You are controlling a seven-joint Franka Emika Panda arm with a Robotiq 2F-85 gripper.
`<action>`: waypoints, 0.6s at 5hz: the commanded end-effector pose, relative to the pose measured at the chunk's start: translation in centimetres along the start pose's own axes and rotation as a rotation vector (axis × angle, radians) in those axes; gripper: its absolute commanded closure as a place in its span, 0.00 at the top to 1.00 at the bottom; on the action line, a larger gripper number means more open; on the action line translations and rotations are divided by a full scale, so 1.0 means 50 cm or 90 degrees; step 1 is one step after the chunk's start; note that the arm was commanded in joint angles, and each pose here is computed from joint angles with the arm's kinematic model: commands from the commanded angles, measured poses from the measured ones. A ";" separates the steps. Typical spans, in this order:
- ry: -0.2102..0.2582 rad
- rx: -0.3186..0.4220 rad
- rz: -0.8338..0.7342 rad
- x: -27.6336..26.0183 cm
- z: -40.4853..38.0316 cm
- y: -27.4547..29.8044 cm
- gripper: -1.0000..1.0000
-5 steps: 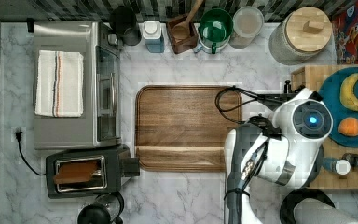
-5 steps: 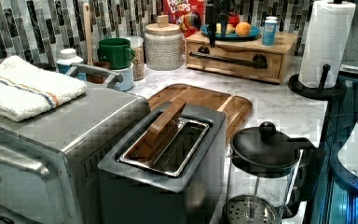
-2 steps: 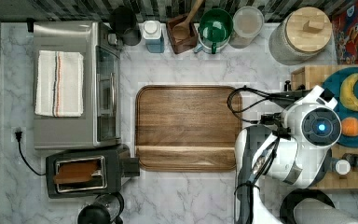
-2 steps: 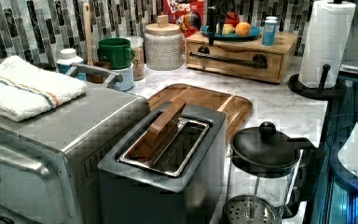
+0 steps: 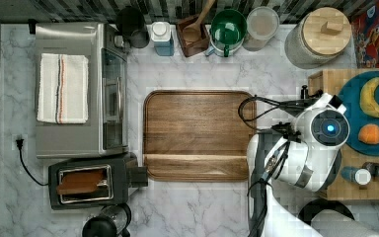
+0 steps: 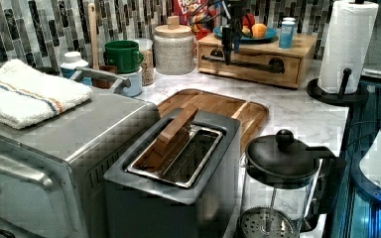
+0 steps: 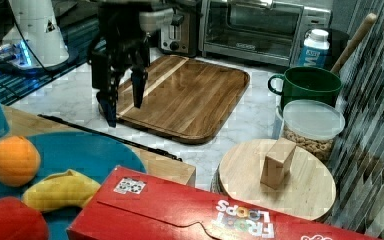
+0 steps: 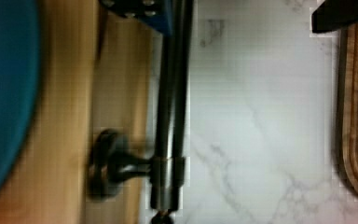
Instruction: Open the drawer.
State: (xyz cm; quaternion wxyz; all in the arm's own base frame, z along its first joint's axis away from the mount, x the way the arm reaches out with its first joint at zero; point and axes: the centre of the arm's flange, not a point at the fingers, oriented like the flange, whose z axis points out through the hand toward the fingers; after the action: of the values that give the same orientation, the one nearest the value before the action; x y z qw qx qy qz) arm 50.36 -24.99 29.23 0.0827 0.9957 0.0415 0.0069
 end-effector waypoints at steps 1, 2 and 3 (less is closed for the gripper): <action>0.044 -0.074 0.064 -0.022 0.013 0.046 1.00; 0.043 -0.072 0.052 -0.031 0.010 0.045 1.00; 0.031 -0.056 0.052 -0.019 0.016 0.030 1.00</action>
State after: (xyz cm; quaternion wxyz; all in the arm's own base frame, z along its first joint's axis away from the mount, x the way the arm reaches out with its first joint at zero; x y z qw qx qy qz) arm 48.12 -27.56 27.05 0.1131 0.9935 0.0061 0.0095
